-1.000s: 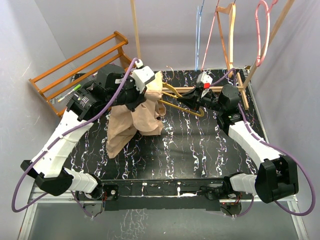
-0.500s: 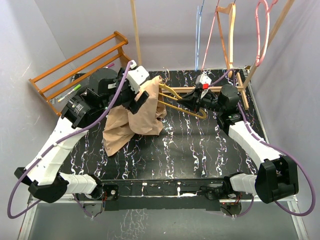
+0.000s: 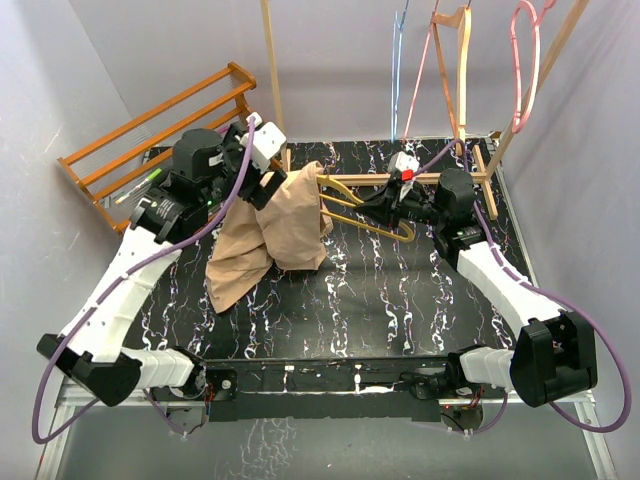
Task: Place the t-shirt on the hanger
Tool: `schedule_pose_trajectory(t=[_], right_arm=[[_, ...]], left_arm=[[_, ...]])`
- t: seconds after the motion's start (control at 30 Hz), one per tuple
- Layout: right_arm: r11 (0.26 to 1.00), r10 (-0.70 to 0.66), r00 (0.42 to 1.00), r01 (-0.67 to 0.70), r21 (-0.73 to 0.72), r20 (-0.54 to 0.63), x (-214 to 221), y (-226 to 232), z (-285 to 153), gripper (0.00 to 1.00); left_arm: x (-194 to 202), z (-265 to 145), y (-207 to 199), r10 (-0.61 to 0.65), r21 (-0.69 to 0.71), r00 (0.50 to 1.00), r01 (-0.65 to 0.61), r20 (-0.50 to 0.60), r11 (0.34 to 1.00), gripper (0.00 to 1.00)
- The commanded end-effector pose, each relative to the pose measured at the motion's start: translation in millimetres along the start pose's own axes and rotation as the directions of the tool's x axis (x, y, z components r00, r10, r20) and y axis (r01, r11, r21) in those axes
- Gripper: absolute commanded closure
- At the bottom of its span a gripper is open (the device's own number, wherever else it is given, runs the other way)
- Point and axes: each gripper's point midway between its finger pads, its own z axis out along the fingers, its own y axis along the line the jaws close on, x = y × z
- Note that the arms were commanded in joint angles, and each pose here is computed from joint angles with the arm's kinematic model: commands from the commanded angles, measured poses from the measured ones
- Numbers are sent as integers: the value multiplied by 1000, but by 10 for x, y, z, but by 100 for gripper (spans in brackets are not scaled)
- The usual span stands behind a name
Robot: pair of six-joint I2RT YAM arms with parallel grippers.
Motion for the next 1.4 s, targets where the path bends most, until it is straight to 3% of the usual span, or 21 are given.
schedule_pose_trajectory(t=[0.0, 0.17, 0.27, 0.5, 0.7, 0.83, 0.93, 1.13, 1.37], right_arm=[[991, -132, 989, 130, 26, 62, -463, -29, -41, 92], [987, -136, 989, 132, 87, 51, -492, -130, -62, 92], [987, -122, 992, 117, 108, 43, -477, -196, -45, 92], [988, -103, 993, 96, 122, 58, -445, -253, -9, 92], [988, -102, 993, 93, 122, 65, -427, -252, -3, 92], [987, -108, 992, 99, 129, 64, -428, -255, -12, 92], [986, -110, 992, 101, 136, 61, -420, -262, -18, 92], [986, -107, 993, 98, 134, 59, -376, -274, -7, 92], [987, -98, 995, 94, 129, 19, -245, -288, 2, 92]], left_arm=[[-287, 194, -96, -70, 86, 993, 62, 94, 994, 25], [-195, 275, -258, -327, 108, 944, 321, 44, 941, 36], [-23, 202, -456, -380, 82, 924, 377, 26, 923, 37], [207, 222, -718, -348, 11, 937, 348, 6, 937, 37], [340, 463, -488, -261, -169, 965, 262, 26, 950, 37], [397, 599, -444, -211, -208, 977, 213, 32, 954, 39], [436, 658, -507, -203, -188, 979, 203, 21, 961, 53], [446, 680, -554, -208, -165, 978, 206, 9, 965, 100], [183, 408, -439, -174, -144, 985, 172, -3, 975, 100]])
